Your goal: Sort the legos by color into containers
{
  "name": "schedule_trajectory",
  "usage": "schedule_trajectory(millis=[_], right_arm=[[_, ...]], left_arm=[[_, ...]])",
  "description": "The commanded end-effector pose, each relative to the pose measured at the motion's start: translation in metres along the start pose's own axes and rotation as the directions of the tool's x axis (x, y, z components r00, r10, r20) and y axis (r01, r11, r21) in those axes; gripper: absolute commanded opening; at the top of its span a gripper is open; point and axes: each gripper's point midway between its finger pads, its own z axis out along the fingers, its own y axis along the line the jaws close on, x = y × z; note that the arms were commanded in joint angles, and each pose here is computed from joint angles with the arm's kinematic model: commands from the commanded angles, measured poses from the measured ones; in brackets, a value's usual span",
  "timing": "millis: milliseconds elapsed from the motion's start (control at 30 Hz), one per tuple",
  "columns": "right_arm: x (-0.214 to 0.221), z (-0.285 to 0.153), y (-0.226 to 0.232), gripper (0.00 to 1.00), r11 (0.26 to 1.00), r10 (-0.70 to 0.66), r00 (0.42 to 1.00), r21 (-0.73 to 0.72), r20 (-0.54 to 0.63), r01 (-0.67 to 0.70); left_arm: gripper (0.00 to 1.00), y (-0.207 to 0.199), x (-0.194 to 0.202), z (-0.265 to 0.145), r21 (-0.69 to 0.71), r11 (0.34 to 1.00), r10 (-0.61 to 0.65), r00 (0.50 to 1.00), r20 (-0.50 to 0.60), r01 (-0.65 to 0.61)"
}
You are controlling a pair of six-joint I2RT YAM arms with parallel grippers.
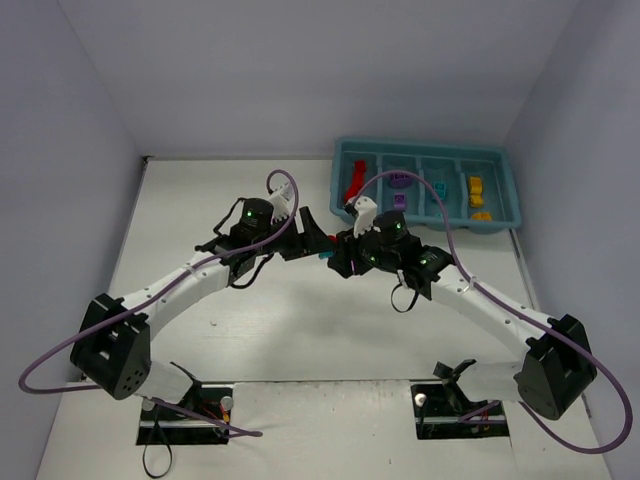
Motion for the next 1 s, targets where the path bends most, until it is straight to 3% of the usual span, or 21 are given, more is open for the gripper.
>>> schedule_trajectory(millis=[0, 167, 367, 433, 467, 533, 633, 800, 967], right_arm=[[-0.042, -0.009, 0.021, 0.34, 0.997, -0.029, 0.99, -0.065, 0.135, 0.038], [-0.043, -0.009, 0.022, 0.34, 0.997, -0.029, 0.989, -0.07, 0.145, 0.039], [-0.044, -0.008, 0.021, 0.35, 0.997, -0.032, 0.988, -0.067, 0.148, 0.043], [-0.044, -0.009, 0.022, 0.4, 0.996, -0.04, 0.988, -0.069, 0.15, 0.051], [-0.043, -0.01, 0.023, 0.43, 0.995, -0.046, 0.988, -0.077, 0.147, 0.058], [-0.041, -0.011, 0.025, 0.63, 0.992, -0.074, 0.988, -0.089, 0.133, 0.086], [-0.04, -0.014, 0.03, 0.73, 0.983, -0.125, 0.986, -0.12, 0.107, 0.138], [-0.04, -0.021, 0.042, 0.73, 0.959, -0.196, 0.977, -0.19, 0.089, 0.209], [-0.04, -0.03, 0.061, 0.67, 0.917, -0.253, 0.965, -0.301, 0.07, 0.262]], left_arm=[[0.64, -0.042, -0.03, -0.004, 0.114, 0.992, 0.044, 0.994, 0.105, -0.055], [0.54, -0.047, -0.029, 0.0, 0.132, 0.99, 0.043, 0.994, 0.104, -0.057], [0.25, -0.045, -0.026, 0.001, 0.131, 0.989, 0.057, 0.993, 0.1, -0.07], [0.16, -0.047, -0.026, -0.003, 0.135, 0.986, 0.081, 0.991, 0.109, -0.096], [0.15, -0.045, -0.027, -0.005, 0.129, 0.983, 0.118, 0.986, 0.114, -0.132], [0.15, -0.044, -0.029, -0.012, 0.122, 0.968, 0.202, 0.97, 0.134, -0.218], [0.14, -0.043, -0.034, -0.027, 0.128, 0.931, 0.321, 0.934, 0.159, -0.342], [0.13, -0.046, -0.034, -0.054, 0.238, 0.829, 0.479, 0.862, 0.163, -0.506], [0.13, -0.044, -0.028, -0.074, 0.327, 0.709, 0.61, 0.776, 0.162, -0.625]])
